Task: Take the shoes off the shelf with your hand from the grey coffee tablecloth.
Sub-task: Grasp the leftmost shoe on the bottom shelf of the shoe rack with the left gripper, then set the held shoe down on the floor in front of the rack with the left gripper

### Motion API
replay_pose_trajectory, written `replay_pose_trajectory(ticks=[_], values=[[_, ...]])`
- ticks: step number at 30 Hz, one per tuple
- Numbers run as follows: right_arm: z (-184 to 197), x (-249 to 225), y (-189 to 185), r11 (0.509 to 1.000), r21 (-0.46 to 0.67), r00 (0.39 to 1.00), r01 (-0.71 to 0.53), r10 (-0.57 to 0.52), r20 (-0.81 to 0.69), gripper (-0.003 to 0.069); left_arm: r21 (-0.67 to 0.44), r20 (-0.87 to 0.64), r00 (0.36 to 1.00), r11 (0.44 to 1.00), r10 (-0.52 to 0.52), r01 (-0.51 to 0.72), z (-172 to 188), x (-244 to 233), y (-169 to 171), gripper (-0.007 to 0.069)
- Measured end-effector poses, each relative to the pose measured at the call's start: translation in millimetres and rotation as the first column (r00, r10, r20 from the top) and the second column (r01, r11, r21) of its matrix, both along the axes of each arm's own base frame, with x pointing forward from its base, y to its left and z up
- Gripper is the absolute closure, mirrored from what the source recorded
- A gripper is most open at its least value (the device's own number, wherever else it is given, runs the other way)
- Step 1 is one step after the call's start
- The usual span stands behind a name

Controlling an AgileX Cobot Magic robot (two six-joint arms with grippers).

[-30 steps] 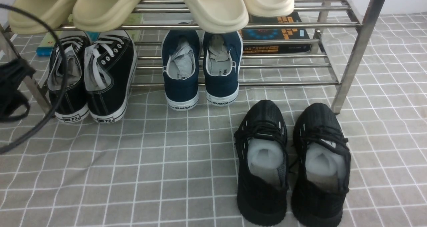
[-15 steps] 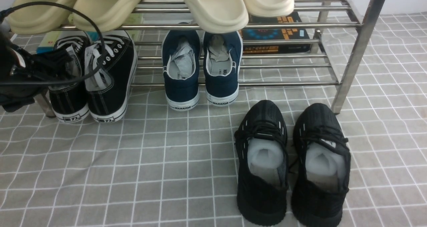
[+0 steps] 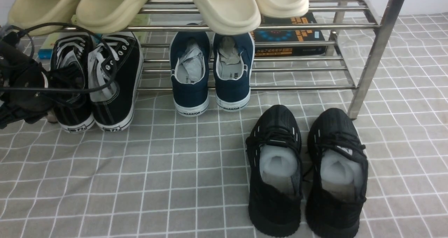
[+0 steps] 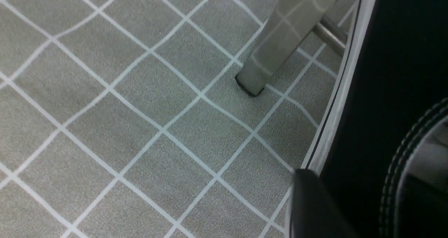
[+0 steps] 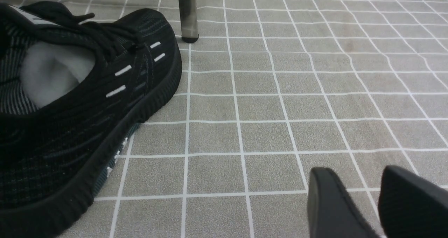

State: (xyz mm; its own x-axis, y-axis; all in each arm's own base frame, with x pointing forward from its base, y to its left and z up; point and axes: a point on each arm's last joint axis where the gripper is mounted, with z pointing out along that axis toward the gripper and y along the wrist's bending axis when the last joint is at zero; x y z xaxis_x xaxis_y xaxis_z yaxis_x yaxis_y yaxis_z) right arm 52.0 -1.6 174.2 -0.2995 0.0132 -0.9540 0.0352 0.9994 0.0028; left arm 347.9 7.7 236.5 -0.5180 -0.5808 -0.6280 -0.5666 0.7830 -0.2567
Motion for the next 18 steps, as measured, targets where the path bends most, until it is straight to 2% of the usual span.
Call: replay_pose_trajectory(ticks=[4,10,14,18], values=[[0,0,0,1.000,0.000,1.000,0.000,0.000,0.000,0.0422,0.006,0.001,1.000,1.000,0.004,-0.004,4,-2,1,0.0593],[0,0,0,1.000,0.000,1.000,0.000,0.000,0.000,0.0421,0.089,-0.050,0.998,0.996,0.035,-0.031,34,-29,9,0.0608],[0,0,0,1.000,0.000,1.000,0.000,0.000,0.000,0.0421,0.155,-0.155,0.987,0.988,0.051,-0.027,57,-62,14,0.0606],[0,0,0,1.000,0.000,1.000,0.000,0.000,0.000,0.0421,0.164,-0.294,0.955,0.987,0.042,0.007,48,-97,16,0.0606]])
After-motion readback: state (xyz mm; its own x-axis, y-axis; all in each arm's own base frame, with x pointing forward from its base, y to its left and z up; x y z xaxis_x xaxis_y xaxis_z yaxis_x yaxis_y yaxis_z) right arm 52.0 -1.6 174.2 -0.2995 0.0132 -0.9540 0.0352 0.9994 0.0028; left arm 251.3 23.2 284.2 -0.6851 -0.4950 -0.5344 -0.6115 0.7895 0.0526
